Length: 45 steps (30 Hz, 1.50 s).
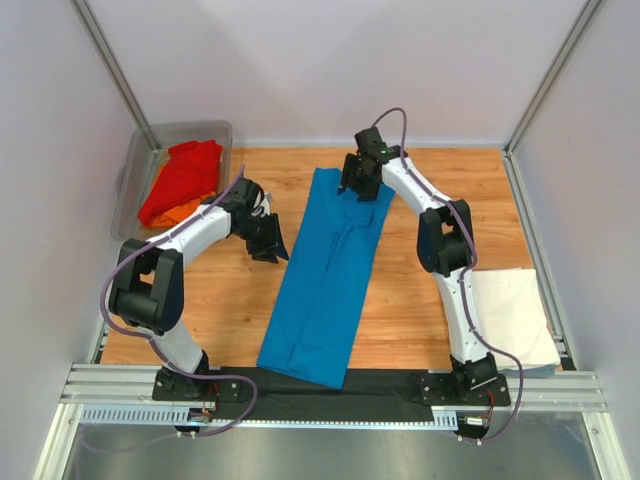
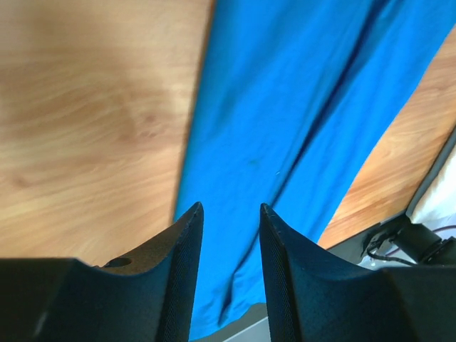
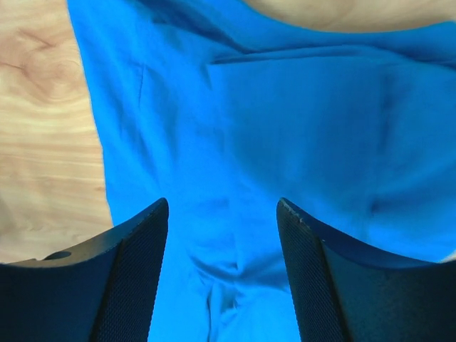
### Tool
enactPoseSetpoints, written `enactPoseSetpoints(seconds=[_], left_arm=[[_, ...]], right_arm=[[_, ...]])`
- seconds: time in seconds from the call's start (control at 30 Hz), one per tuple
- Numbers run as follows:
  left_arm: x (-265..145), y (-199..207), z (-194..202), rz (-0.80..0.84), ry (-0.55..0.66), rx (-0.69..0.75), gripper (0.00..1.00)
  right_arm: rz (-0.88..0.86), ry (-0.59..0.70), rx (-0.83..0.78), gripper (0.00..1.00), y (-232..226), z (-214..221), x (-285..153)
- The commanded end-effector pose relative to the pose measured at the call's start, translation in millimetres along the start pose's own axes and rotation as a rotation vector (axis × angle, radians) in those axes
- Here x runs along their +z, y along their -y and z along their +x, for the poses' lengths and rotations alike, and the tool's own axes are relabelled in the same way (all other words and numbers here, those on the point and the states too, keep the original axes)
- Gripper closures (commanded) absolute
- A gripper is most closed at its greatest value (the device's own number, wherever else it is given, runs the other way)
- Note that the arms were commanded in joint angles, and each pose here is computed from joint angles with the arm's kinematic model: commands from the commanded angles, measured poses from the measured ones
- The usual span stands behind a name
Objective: Fold and stack the t-shirts
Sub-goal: Fold the tshirt
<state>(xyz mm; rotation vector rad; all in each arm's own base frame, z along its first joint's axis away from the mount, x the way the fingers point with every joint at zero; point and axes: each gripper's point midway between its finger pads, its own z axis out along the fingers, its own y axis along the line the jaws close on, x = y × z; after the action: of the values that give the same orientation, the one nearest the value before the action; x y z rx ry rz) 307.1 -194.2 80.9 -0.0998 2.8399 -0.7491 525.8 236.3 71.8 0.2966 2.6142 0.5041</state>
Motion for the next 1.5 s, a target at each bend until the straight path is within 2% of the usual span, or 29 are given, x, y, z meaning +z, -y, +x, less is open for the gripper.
enactPoseSetpoints(seconds=[0.0, 0.2, 0.4, 0.53, 0.57, 0.67, 0.77, 0.8, 0.87, 0.9, 0.97, 1.0, 1.03, 1.07, 1.1, 1.13, 1.23, 1.37, 1.47], left_arm=[[-20.3, 3.4, 1.0, 0.034, 0.057, 0.038, 0.55], [-24.4, -3.4, 29.9, 0.056, 0.042, 0.018, 0.54], [-11.1, -10.9, 72.6, 0.097, -0.031, -0.013, 0.53], [-5.6, -18.6, 82.0, 0.045, -0.039, -0.014, 0.5], [-3.5, -21.1, 83.9, 0.035, -0.045, -0.02, 0.5], [0.8, -16.6, 91.2, 0.032, -0.073, -0.007, 0.5], [-3.0, -3.9, 95.0, 0.016, -0.058, 0.051, 0.5], [-3.9, -0.1, 96.8, 0.018, -0.055, 0.048, 0.5], [-7.6, 9.9, 102.7, 0.039, -0.049, 0.058, 0.5], [-7.1, 8.8, 109.0, 0.038, -0.058, 0.045, 0.5], [-12.5, 14.1, 112.6, 0.059, -0.036, 0.031, 0.5], [-11.2, 11.2, 120.9, 0.056, -0.044, 0.031, 0.5], [-13.4, 10.8, 122.7, 0.059, -0.029, 0.031, 0.48], [-11.3, 10.3, 125.1, 0.065, -0.03, 0.016, 0.48], [-6.7, 4.0, 134.2, 0.062, -0.056, -0.005, 0.48], [-1.8, 1.3, 139.8, 0.054, -0.081, -0.026, 0.49], [12.8, -1.4, 155.3, 0.061, -0.132, -0.053, 0.49], [27.8, 11.7, 162.7, 0.102, -0.126, -0.075, 0.48], [32.7, 15.3, 168.5, 0.079, -0.128, -0.088, 0.48]], right_arm=[[0.159, 0.031, -0.028, 0.36, 21.7, 5.3, 31.4], [0.104, 0.058, -0.096, 0.35, 4.8, -0.9, 68.6], [-0.036, 0.141, -0.166, 0.32, -26.2, -27.2, 71.4], [-0.058, 0.19, -0.159, 0.31, -40.5, -51.2, 35.5], [-0.073, 0.227, -0.157, 0.3, -51.7, -63.4, 6.3], [-0.048, 0.233, -0.116, 0.29, -53.0, -65.0, -46.8], [0.02, 0.133, -0.103, 0.28, -41.3, -33.4, -73.2], [0.094, 0.078, -0.11, 0.27, -27.5, -12.0, -85.1], [0.109, 0.002, -0.119, 0.26, -23.5, 15.8, -95.1], [0.107, -0.096, -0.134, 0.25, -21.4, 52.7, -100.5], [0.116, -0.151, -0.159, 0.24, -18.8, 85.8, -109.5], [0.088, -0.15, -0.195, 0.25, -31.6, 103.7, -109.1], [0.092, -0.178, -0.205, 0.26, -21.7, 129.6, -117.3], [0.083, -0.182, -0.187, 0.33, -24.0, 143.2, -117.2], [0.041, -0.165, -0.197, 0.36, -36.5, 154.6, -117.3], [0.07, -0.191, -0.192, 0.38, -24.4, 174.0, -114.9], [0.156, -0.18, -0.202, 0.38, -15.6, 190.2, -103.8], [0.252, -0.174, -0.264, 0.28, -12.2, 194.9, -87.5], [0.307, -0.186, -0.279, 0.24, -7.2, 200.5, -66.0]])
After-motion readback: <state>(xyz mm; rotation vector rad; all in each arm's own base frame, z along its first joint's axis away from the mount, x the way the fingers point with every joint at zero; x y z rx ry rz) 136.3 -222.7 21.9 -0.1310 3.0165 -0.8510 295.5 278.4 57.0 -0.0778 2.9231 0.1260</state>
